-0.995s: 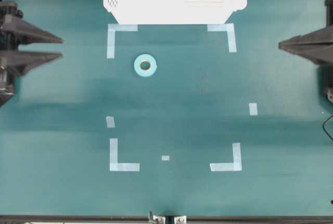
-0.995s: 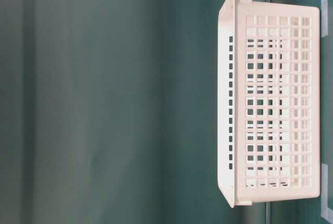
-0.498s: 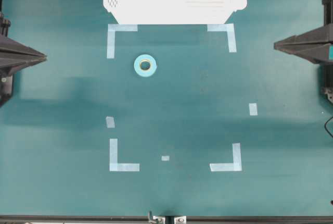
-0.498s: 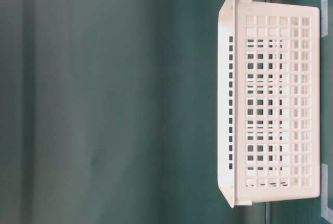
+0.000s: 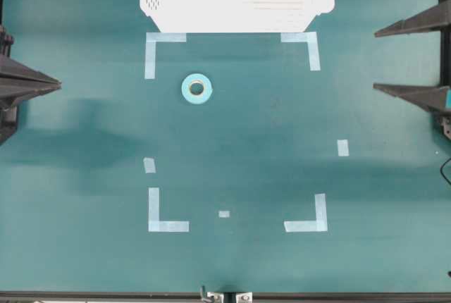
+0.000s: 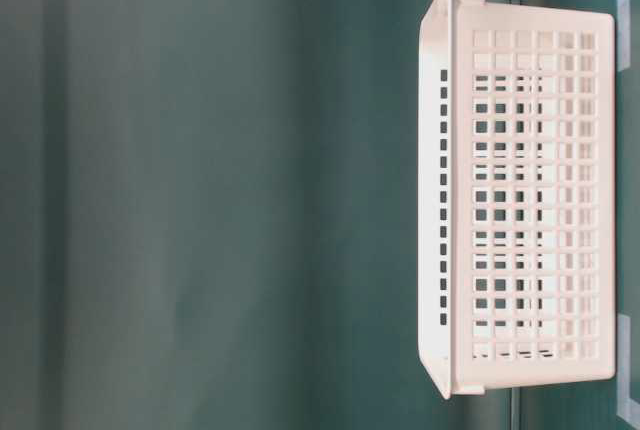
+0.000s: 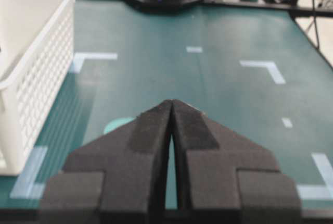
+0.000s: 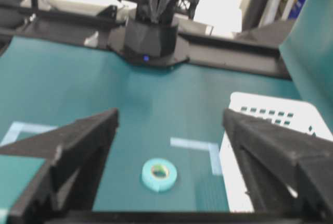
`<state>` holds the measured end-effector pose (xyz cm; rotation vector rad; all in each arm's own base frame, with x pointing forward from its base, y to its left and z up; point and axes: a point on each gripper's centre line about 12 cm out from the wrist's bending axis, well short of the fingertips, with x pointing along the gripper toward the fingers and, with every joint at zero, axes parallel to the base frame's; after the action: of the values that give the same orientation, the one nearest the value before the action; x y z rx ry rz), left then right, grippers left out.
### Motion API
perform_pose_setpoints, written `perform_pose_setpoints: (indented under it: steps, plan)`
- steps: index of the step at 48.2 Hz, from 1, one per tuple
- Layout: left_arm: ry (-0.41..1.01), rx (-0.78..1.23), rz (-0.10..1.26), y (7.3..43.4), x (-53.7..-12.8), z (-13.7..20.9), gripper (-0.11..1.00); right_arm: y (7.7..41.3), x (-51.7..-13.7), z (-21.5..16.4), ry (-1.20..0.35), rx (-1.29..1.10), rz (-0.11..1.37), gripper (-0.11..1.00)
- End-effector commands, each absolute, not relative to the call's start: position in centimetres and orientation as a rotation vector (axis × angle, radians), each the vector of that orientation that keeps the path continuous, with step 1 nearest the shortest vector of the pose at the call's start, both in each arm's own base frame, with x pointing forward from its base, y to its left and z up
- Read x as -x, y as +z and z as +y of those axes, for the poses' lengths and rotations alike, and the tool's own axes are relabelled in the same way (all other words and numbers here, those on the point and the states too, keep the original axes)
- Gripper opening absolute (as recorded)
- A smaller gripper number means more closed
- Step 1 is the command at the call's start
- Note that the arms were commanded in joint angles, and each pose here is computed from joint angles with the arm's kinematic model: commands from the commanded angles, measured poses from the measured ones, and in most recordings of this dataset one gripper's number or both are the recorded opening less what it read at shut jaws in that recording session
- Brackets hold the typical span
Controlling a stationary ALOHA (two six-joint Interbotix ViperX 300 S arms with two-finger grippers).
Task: Put the tape into the white basket.
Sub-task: 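Raise the right gripper and open it toward the tape roll, then move the open right gripper over the light-blue tape roll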
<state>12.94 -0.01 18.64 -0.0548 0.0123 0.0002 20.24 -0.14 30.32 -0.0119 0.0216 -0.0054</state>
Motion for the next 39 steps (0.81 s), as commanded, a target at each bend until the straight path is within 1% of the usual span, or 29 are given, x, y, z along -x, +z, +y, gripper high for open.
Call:
perform_pose_setpoints:
  steps: [1, 6, 13, 23, 29, 39]
  plan:
    - [-0.003, 0.055, 0.039, 18.4, -12.9, -0.1, -0.11, 31.5, -20.5, -0.2, -0.010, 0.007, 0.020, 0.96]
    - [-0.003, 0.053, 0.104, 17.4, -12.8, -0.1, -0.11, 31.9, -20.6, -0.2, -0.010, 0.006, 0.060, 0.96]
    - [-0.003, 0.053, 0.181, 16.5, -12.7, -0.1, -0.11, 32.2, -21.3, -0.3, -0.013, 0.005, 0.156, 0.96]
    - [-0.003, 0.053, 0.180, 16.5, -12.7, -0.1, -0.11, 32.4, -23.2, -0.3, -0.016, 0.000, 0.270, 0.96]
    - [-0.003, 0.053, 0.178, 16.6, -12.7, -0.1, -0.11, 32.6, -24.7, -0.3, -0.017, -0.003, 0.313, 0.96]
    - [-0.003, 0.053, 0.180, 16.5, -12.7, -0.1, -0.11, 32.8, -27.8, -0.4, -0.019, -0.007, 0.431, 0.96]
